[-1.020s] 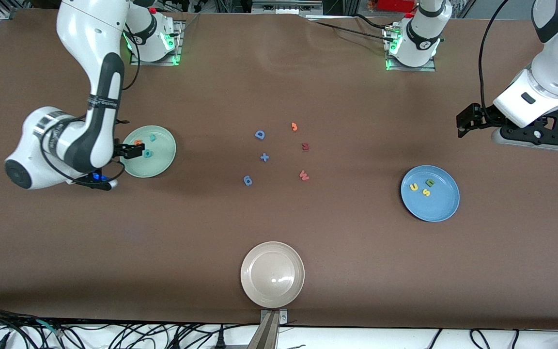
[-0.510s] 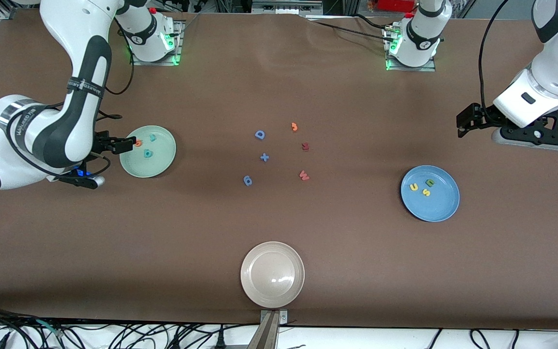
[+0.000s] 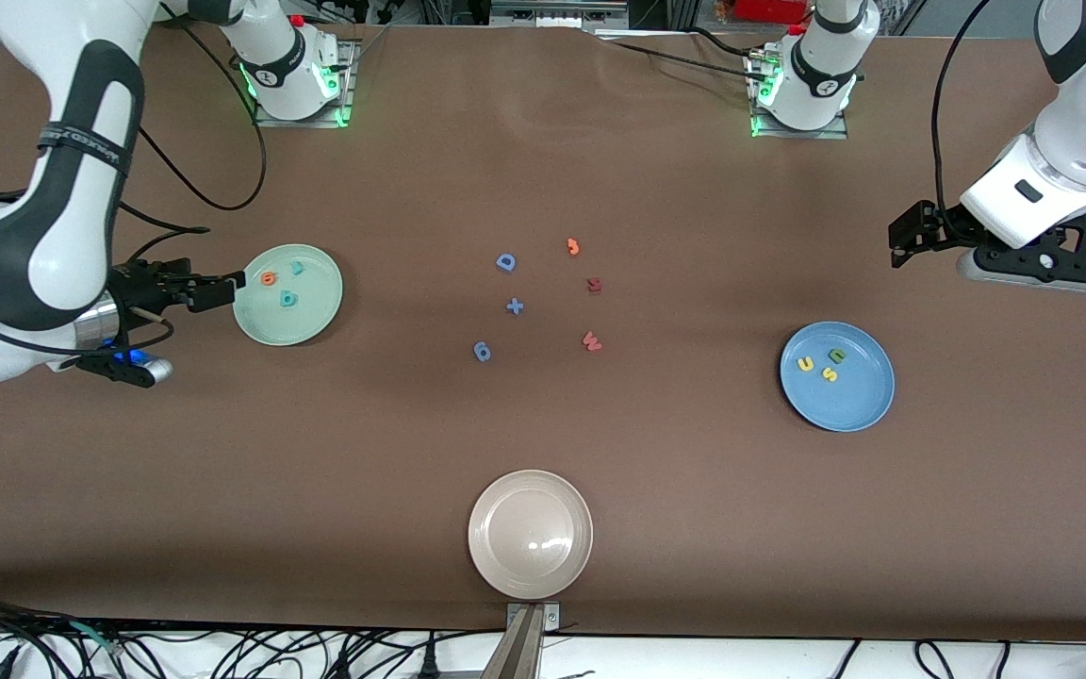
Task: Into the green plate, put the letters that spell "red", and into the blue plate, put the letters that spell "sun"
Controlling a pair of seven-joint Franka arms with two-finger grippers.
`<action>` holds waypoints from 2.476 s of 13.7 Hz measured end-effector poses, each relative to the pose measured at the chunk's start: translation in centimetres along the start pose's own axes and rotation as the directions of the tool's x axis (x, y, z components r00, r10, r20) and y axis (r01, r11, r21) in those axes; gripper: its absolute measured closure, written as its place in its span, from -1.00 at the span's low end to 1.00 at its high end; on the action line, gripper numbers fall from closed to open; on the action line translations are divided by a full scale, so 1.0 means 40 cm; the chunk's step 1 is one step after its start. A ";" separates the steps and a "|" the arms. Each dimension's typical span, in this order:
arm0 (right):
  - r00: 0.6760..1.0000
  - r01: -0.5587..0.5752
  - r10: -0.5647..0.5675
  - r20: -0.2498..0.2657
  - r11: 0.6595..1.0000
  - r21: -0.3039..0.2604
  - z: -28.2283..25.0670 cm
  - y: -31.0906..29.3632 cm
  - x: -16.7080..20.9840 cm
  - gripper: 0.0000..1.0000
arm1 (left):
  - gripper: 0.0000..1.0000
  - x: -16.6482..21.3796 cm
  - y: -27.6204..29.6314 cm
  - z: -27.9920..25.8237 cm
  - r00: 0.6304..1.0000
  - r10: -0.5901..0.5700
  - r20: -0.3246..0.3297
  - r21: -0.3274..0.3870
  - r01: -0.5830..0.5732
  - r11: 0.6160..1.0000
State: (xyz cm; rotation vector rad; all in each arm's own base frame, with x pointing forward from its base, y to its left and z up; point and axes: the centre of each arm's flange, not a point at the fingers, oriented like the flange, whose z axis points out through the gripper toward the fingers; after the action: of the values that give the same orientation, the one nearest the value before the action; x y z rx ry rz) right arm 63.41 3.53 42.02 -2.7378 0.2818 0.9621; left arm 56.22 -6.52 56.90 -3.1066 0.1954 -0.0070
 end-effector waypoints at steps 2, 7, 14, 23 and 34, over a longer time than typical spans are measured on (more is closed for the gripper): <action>1.000 0.030 -0.030 -0.001 0.999 -0.034 -0.018 0.014 -0.004 -0.99 | -1.00 0.000 -0.001 0.000 1.000 0.000 0.000 0.000 0.000 1.000; 0.981 0.105 -0.129 -0.144 0.981 -0.164 -0.131 0.022 -0.104 -0.99 | -1.00 0.000 -0.001 0.000 1.000 0.000 0.000 0.000 0.000 1.000; 0.883 0.164 -0.232 -0.409 0.967 -0.194 -0.225 0.108 -0.218 -0.99 | -1.00 0.000 -0.001 0.000 1.000 0.000 0.000 0.000 0.000 1.000; 0.809 0.178 -0.288 -0.512 0.951 -0.254 -0.172 0.097 -0.276 -0.99 | -1.00 -0.002 -0.003 0.002 1.000 -0.002 0.009 0.000 0.002 1.000; 0.813 0.192 -0.304 -0.497 0.945 -0.263 -0.162 0.077 -0.282 -0.99 | -1.00 -0.003 -0.003 0.003 1.000 -0.002 0.011 0.000 0.002 1.000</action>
State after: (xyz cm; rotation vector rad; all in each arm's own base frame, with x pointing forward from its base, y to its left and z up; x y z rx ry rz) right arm 57.80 0.01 53.61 -3.0780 -0.1023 0.1461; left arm 56.11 -6.37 56.79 -3.1061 0.1914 0.0108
